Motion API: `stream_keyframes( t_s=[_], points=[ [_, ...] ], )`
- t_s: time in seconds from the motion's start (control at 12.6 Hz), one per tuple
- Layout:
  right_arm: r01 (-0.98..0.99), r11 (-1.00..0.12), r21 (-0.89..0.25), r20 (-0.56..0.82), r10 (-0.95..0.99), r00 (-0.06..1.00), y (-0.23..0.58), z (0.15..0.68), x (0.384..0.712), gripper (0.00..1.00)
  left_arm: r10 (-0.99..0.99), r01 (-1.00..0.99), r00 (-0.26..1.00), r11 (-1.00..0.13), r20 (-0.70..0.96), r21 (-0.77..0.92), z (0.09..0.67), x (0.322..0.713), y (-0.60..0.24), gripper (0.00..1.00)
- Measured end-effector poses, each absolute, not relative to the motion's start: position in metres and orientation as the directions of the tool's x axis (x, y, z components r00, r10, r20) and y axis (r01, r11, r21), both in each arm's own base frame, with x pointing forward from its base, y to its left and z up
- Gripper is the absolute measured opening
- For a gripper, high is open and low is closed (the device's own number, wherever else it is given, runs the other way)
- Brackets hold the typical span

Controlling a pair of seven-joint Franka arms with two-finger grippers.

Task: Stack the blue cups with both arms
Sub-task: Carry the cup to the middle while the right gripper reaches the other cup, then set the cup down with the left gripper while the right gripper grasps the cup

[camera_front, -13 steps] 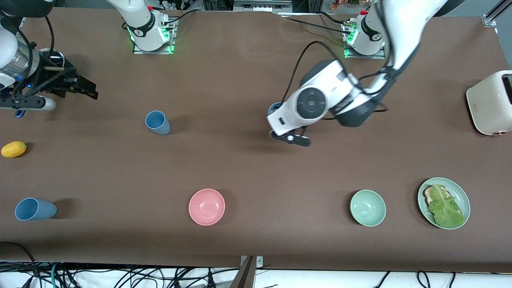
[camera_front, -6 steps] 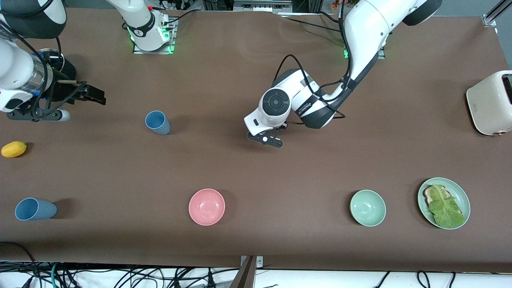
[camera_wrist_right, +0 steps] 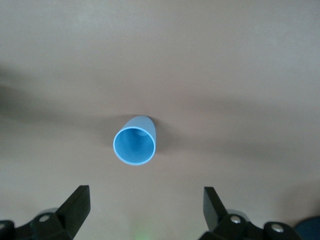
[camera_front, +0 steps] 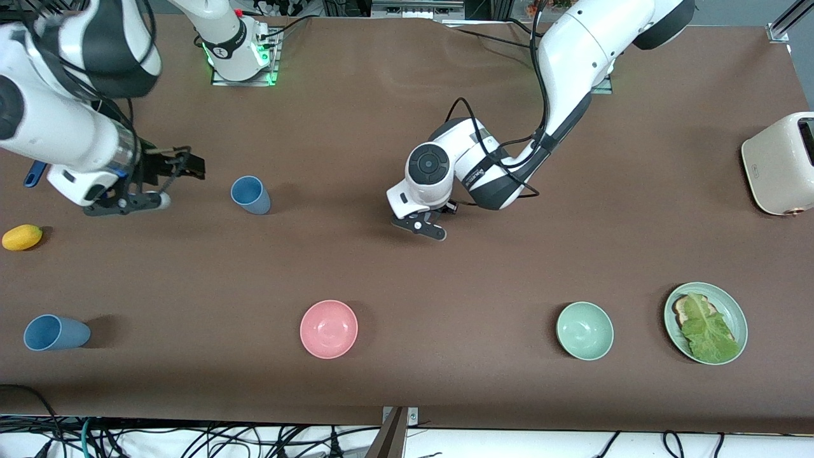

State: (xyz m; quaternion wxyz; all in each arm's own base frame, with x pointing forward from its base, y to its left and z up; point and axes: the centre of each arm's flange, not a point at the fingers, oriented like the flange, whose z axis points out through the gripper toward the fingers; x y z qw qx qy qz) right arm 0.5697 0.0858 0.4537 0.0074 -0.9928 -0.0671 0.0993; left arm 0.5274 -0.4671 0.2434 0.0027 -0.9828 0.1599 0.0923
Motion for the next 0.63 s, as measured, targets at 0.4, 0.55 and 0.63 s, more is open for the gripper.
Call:
stream_keyframes(
  t_s=[0.4,0.55,0.63],
  points=[
    [0.131,-0.991,-0.025,-0.15,0.133,0.98,0.083,0.358,0.566,1.0,-0.252,-0.269,0.946,-0.961,-0.202,-0.064,0.317,0.551,-0.428,0.77],
    [0.13,-0.991,-0.023,-0.142,0.132,0.981,0.082,0.323,0.561,1.0,-0.194,-0.216,0.965,-0.97,-0.178,-0.114,0.38,0.565,-0.389,0.99],
    [0.129,-0.991,-0.022,-0.139,0.13,0.982,0.081,0.307,0.557,1.0,-0.164,-0.186,0.973,-0.973,-0.162,-0.134,0.408,0.57,-0.368,1.0]
  ],
)
